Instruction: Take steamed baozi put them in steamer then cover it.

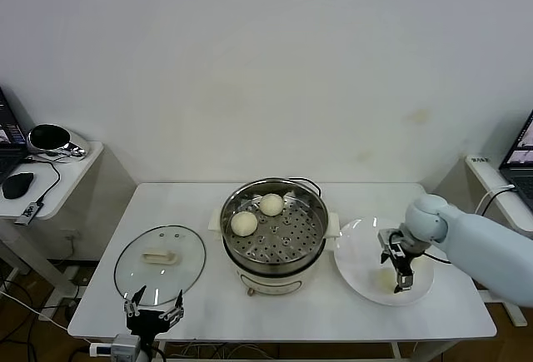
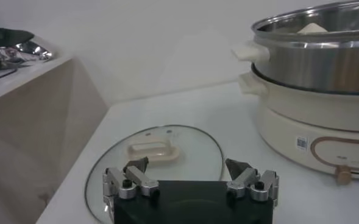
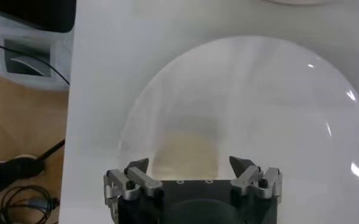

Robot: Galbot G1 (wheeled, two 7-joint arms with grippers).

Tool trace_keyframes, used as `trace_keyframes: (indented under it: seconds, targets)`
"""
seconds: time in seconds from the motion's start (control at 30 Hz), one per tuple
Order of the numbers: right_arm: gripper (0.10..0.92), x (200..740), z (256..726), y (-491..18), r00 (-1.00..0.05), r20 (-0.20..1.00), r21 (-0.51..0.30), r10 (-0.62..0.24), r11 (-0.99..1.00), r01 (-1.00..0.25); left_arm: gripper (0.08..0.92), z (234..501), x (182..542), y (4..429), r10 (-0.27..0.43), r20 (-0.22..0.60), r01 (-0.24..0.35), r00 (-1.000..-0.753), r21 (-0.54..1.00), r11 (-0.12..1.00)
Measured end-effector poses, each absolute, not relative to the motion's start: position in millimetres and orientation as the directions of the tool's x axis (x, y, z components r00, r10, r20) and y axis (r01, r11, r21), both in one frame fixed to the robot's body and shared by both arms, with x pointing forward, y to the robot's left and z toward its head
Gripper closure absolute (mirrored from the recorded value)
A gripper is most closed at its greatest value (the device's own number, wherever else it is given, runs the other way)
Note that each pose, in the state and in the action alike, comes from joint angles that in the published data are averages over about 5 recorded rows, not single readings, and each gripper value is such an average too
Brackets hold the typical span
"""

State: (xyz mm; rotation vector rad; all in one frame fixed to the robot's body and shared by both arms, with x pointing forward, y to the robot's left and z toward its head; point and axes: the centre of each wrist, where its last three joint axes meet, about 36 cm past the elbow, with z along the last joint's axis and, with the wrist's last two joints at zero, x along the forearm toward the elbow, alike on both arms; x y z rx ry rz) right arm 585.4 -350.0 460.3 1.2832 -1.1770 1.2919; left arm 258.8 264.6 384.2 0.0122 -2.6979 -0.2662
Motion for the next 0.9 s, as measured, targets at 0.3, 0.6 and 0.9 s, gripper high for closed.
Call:
trace_keyframes:
  seconds: [0.3,0.6,0.9]
  targets:
    - [0.2,585.8,455.2,-350.6,-0.028,1.0,-0.029,-0.009,-0.099,-0.995,0.177,382.5,260.2,264.4,-0.049,0.416,0.032,-0.908,0.187,0.982]
    - [0.332,582.2,454.0,-354.4,-0.028,0.999,-0.03,-0.014,-0.09,-0.995,0.177,381.4,259.7,264.5,-0.05,0.42,0.033,-0.906,0.187,0.982]
    - [0.461,581.4,463.6,-359.5,-0.04,0.999,-0.042,-0.023,-0.079,-0.996,0.177,381.7,260.2,262.1,-0.044,0.418,0.037,-0.907,0.184,0.982]
